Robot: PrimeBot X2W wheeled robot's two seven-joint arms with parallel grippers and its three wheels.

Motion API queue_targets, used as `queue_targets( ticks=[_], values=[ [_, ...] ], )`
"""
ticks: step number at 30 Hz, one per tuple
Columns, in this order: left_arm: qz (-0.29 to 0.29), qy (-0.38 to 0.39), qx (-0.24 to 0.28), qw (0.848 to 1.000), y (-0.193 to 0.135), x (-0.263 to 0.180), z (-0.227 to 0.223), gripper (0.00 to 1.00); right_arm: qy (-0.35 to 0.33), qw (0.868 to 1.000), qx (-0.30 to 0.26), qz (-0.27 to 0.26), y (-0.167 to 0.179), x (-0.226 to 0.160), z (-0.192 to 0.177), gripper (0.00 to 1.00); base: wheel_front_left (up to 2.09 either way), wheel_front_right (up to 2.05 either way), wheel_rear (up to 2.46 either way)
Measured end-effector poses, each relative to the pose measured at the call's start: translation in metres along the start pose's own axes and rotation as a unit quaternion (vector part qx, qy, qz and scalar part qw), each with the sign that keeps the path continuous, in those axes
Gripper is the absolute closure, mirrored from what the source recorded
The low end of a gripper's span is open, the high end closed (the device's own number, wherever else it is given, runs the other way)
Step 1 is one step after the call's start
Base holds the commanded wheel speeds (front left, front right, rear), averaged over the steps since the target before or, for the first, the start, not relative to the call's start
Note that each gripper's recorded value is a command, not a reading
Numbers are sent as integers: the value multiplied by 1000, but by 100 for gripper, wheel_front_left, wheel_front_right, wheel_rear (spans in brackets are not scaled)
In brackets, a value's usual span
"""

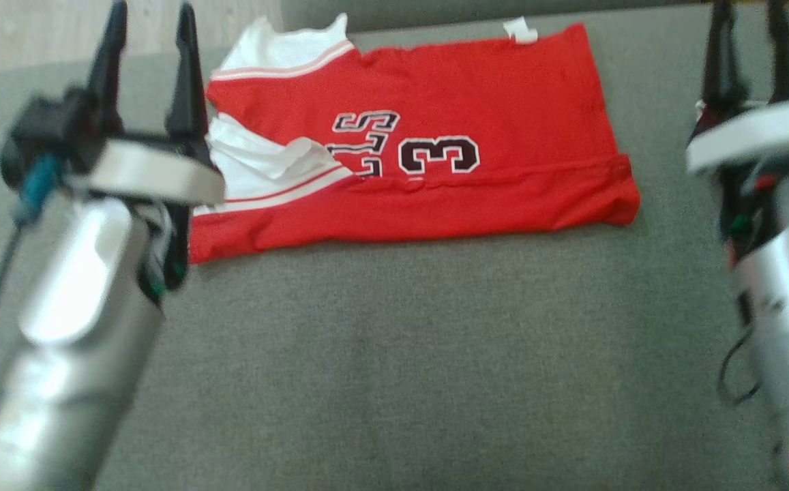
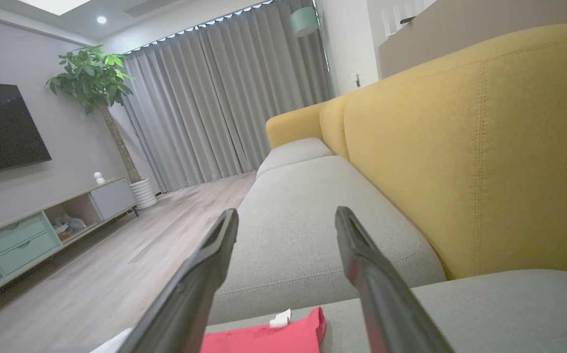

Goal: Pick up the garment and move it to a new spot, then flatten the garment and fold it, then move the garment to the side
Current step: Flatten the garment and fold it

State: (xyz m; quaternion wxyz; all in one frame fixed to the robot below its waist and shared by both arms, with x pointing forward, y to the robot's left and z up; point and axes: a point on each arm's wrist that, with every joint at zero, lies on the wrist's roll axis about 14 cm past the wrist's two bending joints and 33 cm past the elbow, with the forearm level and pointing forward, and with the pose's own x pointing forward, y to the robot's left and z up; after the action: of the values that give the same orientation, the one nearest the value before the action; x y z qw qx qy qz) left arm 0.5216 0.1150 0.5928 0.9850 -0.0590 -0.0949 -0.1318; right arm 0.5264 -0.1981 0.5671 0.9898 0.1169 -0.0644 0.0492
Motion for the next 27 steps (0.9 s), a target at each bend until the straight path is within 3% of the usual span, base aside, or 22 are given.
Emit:
queue_targets(
  ticks=[9, 15, 27],
  values=[
    [52, 49, -31, 997, -6, -86, -42, 0, 29, 999, -2, -24, 17, -83, -48, 0, 0, 0, 0],
    [83, 85, -47, 992, -3, -117, -69, 0, 65, 997, 8, -37, 13, -122, -75, 0, 0, 0, 0],
    [95, 180, -22, 979, 11, -111, -131, 0, 68, 996, 44, -40, 16, -130, -80, 0, 0, 0, 0]
  ],
)
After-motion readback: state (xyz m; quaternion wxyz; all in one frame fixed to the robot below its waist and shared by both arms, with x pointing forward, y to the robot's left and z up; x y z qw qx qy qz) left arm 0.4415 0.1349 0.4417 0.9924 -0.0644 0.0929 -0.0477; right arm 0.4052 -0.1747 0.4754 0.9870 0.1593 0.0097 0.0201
